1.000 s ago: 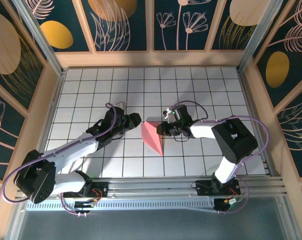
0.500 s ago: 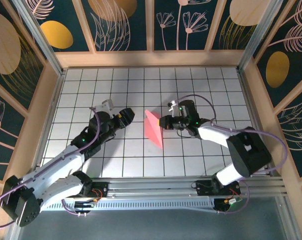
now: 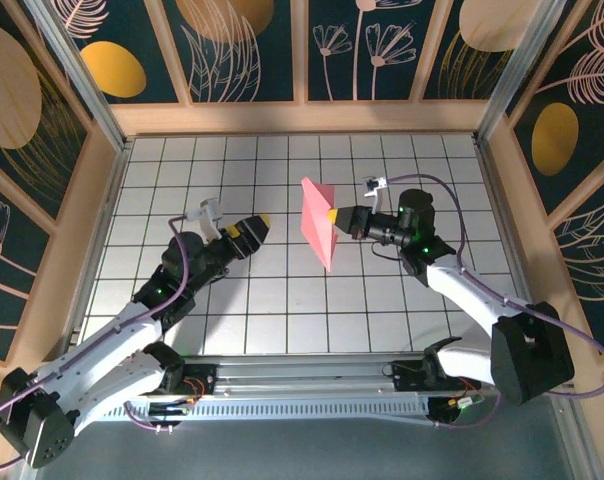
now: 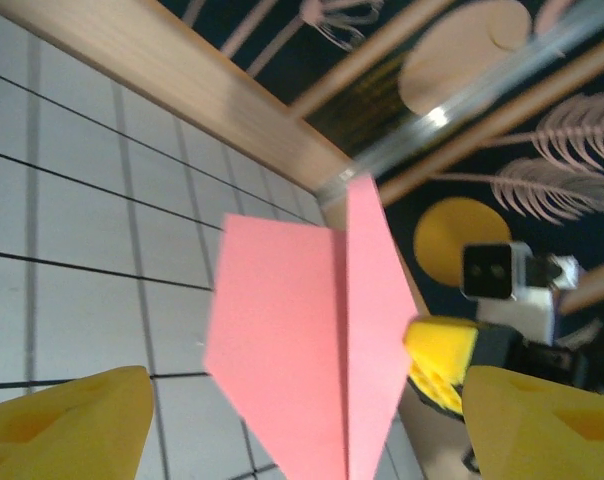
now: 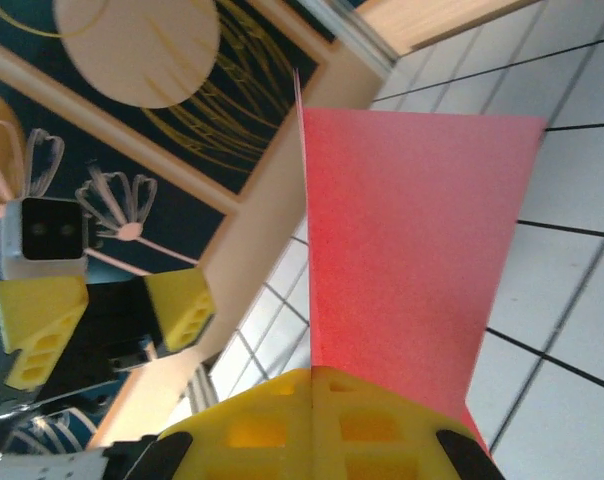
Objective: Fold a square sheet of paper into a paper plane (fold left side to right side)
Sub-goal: Turn over the paper at the center of the table.
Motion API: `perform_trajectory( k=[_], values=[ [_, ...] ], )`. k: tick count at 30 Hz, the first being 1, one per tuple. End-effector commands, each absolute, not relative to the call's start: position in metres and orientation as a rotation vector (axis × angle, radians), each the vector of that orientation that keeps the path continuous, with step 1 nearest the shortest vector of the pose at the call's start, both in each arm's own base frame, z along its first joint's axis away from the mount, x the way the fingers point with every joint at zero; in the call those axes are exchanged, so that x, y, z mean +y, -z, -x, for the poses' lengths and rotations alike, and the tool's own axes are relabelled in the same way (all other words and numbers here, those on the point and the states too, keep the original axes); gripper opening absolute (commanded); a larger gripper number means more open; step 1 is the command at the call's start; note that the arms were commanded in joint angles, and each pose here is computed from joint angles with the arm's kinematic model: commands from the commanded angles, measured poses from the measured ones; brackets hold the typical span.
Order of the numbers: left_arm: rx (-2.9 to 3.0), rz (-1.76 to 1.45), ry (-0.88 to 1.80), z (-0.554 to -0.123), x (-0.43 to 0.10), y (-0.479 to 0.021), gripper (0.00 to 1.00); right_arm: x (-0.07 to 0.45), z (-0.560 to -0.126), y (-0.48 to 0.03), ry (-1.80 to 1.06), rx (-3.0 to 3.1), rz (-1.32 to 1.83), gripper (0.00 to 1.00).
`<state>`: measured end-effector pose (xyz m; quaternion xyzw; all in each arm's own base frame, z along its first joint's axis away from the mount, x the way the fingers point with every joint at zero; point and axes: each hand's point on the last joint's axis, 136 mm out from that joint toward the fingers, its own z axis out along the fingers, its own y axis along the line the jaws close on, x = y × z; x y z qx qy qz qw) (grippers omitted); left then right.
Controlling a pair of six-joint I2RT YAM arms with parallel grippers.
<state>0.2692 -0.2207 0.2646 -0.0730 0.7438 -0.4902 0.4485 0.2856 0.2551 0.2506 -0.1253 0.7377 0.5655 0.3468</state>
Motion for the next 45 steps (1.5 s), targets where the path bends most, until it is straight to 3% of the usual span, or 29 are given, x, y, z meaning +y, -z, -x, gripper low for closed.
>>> perform_trajectory(
  k=[1, 12, 17, 40, 45],
  values=[
    [1.744, -0.052, 1.388, -0.256, -0.252, -0.307, 0.79, 0.26, -0.266, -0.273, -1.606, 1.817, 0.407, 0.0],
    [1.794, -0.205, 1.554, -0.26, -0.295, -0.303, 0.67, 0.275, -0.243, -0.293, -1.754, 1.724, 0.498, 0.0],
    [1.784, -0.243, 1.588, -0.258, -0.301, -0.305, 0.56, 0.278, -0.241, -0.293, -1.789, 1.726, 0.495, 0.0],
    [1.787, -0.244, 1.548, -0.258, -0.297, -0.304, 0.11, 0.283, -0.244, -0.292, -1.834, 1.74, 0.445, 0.0],
    [1.779, -0.215, 1.535, -0.26, -0.293, -0.304, 0.05, 0.278, -0.249, -0.295, -1.792, 1.743, 0.405, 0.06]
  ],
)
